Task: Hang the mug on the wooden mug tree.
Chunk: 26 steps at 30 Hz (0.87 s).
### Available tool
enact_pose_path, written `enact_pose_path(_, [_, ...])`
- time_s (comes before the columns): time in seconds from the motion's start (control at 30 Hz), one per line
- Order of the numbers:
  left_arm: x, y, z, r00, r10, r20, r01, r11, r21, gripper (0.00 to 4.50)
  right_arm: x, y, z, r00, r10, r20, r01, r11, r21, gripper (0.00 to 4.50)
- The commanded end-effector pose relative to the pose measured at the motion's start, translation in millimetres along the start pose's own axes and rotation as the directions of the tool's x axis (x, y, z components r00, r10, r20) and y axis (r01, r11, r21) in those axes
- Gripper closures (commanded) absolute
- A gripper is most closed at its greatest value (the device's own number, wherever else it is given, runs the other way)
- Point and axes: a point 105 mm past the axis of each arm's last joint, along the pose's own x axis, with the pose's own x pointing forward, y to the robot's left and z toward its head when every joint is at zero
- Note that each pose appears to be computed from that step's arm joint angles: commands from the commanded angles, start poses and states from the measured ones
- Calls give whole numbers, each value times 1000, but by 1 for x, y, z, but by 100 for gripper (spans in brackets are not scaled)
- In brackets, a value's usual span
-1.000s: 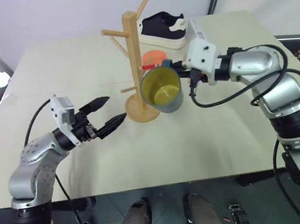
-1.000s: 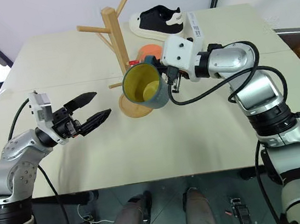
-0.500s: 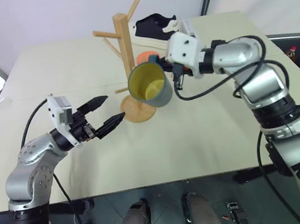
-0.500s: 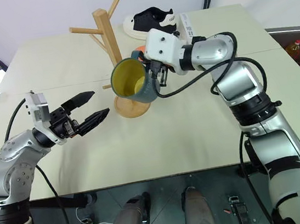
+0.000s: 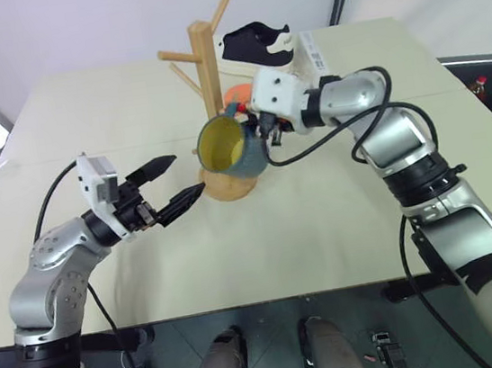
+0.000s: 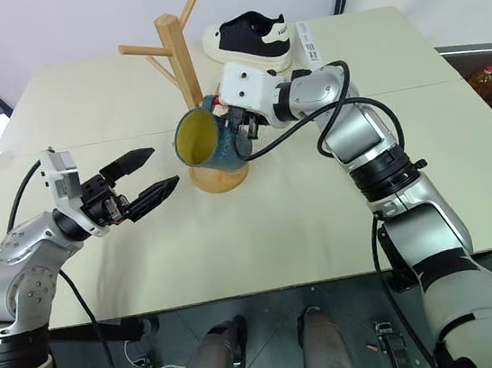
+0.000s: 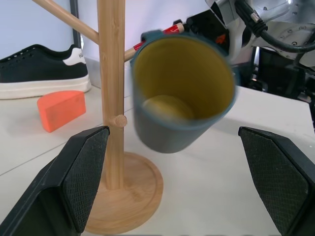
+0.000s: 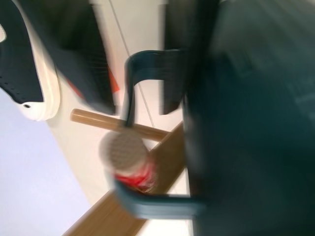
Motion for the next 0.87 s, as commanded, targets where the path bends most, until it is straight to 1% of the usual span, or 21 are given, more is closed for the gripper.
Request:
enact_pose_path(0.03, [-1, -2, 15, 999, -3, 46, 0, 999, 52, 0, -14, -19, 22, 996, -73, 55, 77, 994, -72, 145])
enact_pose_path(0.13, [-2, 0, 16, 999, 15, 50, -17, 999, 51, 0, -33, -26, 17, 992, -114, 55, 117, 992, -46, 145])
enact_pose_path(0.2, [-5, 4, 15, 998, 44, 48, -46, 998, 45, 0, -50, -31, 8, 986, -157, 53, 157, 988, 0, 145])
enact_pose_path(0.3, [-12, 19, 6, 989, 150, 14, -150, 988, 47, 0, -78, -34, -19, 964, -260, 60, 252, 960, 122, 145])
enact_pose_path(0.4, [-20, 36, -2, 963, 269, 11, -269, 962, 56, 0, -98, -27, -50, 930, -361, 76, 323, 896, 304, 145])
enact_pose_path(0.43, [-26, 45, -6, 945, 328, 18, -328, 943, 46, 0, -103, -20, -65, 911, -406, 74, 346, 850, 398, 145])
enact_pose_path(0.47, [-31, 50, -9, 931, 366, 22, -366, 930, 38, 0, -107, -15, -75, 897, -436, 69, 361, 815, 454, 145])
enact_pose_path(0.5, [-39, 60, -16, 899, 438, 11, -438, 898, 40, 0, -108, -1, -92, 889, -455, 53, 365, 773, 518, 145])
enact_pose_path(0.53, [-44, 67, -22, 874, 486, 3, -486, 873, 44, 0, -110, 9, -102, 883, -468, 39, 369, 744, 558, 145])
enact_pose_path(0.6, [-58, 79, -38, 812, 582, -31, -580, 813, 56, 0, -108, 35, -122, 883, -469, -1, 373, 703, 606, 145])
enact_pose_path(0.63, [-63, 81, -44, 795, 605, -43, -603, 796, 56, 0, -106, 43, -128, 883, -469, -13, 375, 688, 621, 145])
enact_pose_path(0.7, [-73, 84, -59, 763, 640, -84, -636, 768, 77, 0, -100, 58, -138, 883, -468, -36, 374, 655, 656, 145])
enact_pose_path(0.77, [-78, 81, -69, 755, 646, -109, -641, 763, 82, 0, -94, 67, -142, 885, -464, -41, 368, 643, 672, 145])
enact_pose_path(0.87, [-84, 80, -72, 753, 649, -110, -645, 761, 75, 0, -90, 69, -141, 885, -465, -30, 356, 633, 688, 145])
